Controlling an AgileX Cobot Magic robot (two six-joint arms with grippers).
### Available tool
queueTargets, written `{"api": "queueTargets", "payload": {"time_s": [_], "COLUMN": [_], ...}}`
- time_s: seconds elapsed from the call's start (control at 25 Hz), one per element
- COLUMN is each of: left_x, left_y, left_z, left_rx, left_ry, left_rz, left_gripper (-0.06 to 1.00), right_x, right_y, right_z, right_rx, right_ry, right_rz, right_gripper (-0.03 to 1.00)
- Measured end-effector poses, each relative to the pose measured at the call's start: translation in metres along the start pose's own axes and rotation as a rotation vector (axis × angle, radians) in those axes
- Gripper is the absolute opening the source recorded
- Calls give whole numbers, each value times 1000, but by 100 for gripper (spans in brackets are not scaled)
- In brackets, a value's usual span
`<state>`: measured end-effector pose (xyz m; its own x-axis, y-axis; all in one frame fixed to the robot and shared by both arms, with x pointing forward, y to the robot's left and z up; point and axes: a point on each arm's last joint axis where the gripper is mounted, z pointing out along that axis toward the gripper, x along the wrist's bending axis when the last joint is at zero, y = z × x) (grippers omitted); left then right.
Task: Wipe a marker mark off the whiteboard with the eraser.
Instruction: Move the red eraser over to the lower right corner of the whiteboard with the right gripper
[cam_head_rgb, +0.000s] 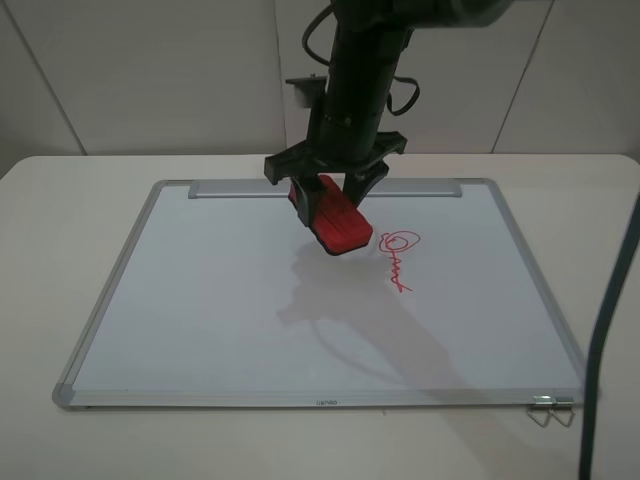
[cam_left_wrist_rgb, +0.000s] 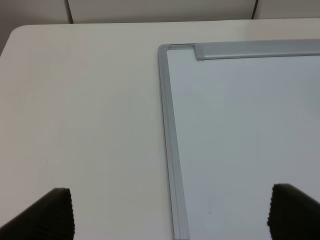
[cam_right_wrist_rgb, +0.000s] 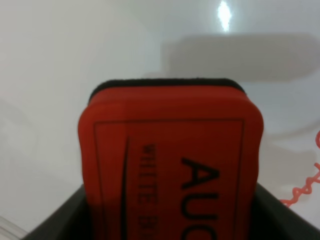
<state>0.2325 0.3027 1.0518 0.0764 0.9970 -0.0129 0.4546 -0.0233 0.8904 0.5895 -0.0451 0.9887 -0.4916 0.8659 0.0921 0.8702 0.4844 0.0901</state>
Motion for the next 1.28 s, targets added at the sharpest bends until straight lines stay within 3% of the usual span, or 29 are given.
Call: {"api": "queueTargets", "payload": {"time_s": [0.16,0.36,0.72,1.08,1.28], "left_x": [0,0,0,0,0], "left_y": [0,0,0,0,0], "left_z": [0,0,0,0,0], "left_rx": [0,0,0,0,0], "left_ry": [0,0,0,0,0], "left_rz": [0,0,0,0,0], "left_gripper": [77,77,77,77,77], "right_x": [-13,-49,-89,-100,-99], "right_y": [-18,-59,-149,-182,-192], "right_z": [-6,-4,13,39,50], "right_rx": [27,4,-27,11,-21], "right_ry": [-8,-28,-189,-230,-219], "right_rz": [55,217,426,441,423], "right_gripper": [50,50,50,50,50]}}
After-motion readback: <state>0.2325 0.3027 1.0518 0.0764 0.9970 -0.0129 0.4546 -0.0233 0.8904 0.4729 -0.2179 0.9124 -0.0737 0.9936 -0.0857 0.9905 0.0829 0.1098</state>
